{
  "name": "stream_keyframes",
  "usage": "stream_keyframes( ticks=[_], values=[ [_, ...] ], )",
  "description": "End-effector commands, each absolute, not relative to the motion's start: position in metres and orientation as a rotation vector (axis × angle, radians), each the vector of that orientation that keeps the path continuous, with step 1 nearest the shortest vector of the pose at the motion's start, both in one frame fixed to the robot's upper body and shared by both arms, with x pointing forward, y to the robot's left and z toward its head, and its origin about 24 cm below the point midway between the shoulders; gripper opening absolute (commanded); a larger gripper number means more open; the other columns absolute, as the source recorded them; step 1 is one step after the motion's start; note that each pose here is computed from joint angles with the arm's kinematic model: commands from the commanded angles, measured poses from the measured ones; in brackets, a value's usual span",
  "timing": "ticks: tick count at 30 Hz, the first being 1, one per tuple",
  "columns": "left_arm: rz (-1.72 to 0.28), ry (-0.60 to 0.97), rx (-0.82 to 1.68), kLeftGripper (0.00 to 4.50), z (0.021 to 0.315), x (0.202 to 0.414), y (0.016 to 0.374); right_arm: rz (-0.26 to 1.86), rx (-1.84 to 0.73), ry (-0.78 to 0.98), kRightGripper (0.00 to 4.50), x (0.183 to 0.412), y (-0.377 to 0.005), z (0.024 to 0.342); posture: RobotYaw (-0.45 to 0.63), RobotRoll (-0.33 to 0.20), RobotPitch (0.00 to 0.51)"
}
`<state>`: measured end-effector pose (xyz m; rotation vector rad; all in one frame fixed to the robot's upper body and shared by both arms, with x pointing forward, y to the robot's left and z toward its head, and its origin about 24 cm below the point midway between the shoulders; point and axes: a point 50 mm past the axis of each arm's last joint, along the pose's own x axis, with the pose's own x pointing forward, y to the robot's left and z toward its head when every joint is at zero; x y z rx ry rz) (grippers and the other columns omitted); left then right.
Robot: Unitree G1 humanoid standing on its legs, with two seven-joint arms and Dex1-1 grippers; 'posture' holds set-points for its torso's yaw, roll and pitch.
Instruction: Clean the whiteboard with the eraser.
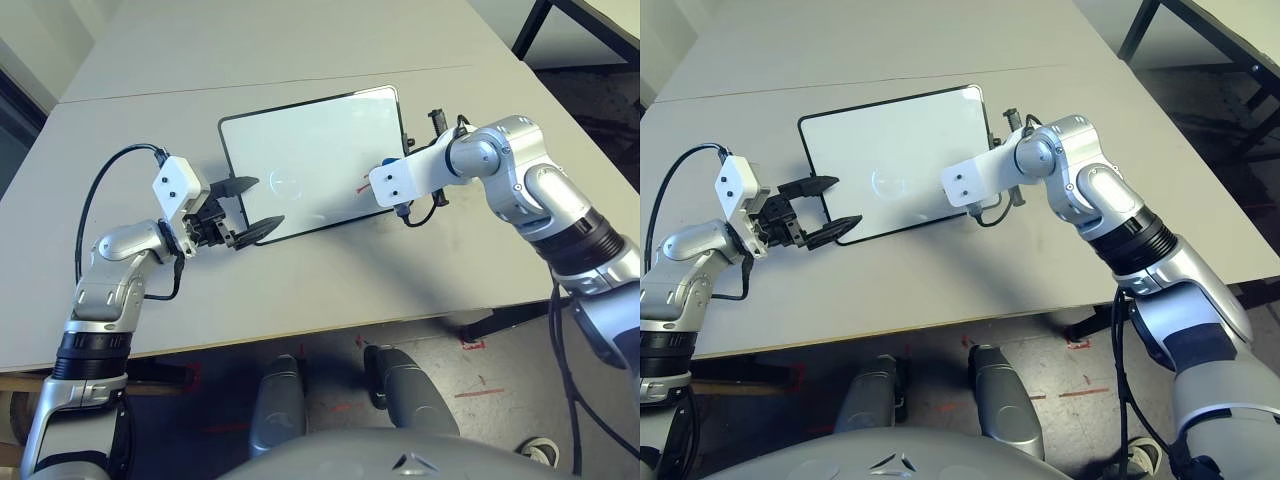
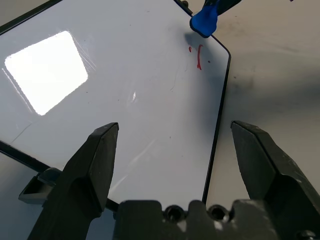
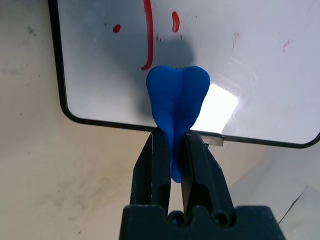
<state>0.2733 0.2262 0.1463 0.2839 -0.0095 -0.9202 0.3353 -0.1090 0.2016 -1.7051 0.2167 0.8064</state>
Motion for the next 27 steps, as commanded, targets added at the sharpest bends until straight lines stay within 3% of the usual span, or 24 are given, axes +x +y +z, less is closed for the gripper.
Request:
stream_keyframes(
  ticks=[1,13,27],
  values=[
    [-0.937,0.013,0.298,4.50,0.143,0.273,0.224,0.792,-1.717,0.235,0.09,0.338,-0.110,0.193,-0.11,0.000,0.143],
    [-0.929,0.010,0.299,4.50,0.143,0.272,0.224,0.825,-1.744,0.221,0.09,0.341,-0.099,0.179,-0.09,0.000,0.140],
    [-0.929,0.009,0.294,4.50,0.142,0.271,0.222,0.923,-1.744,0.134,0.09,0.328,-0.067,0.178,-0.09,0.000,0.144]
  ],
)
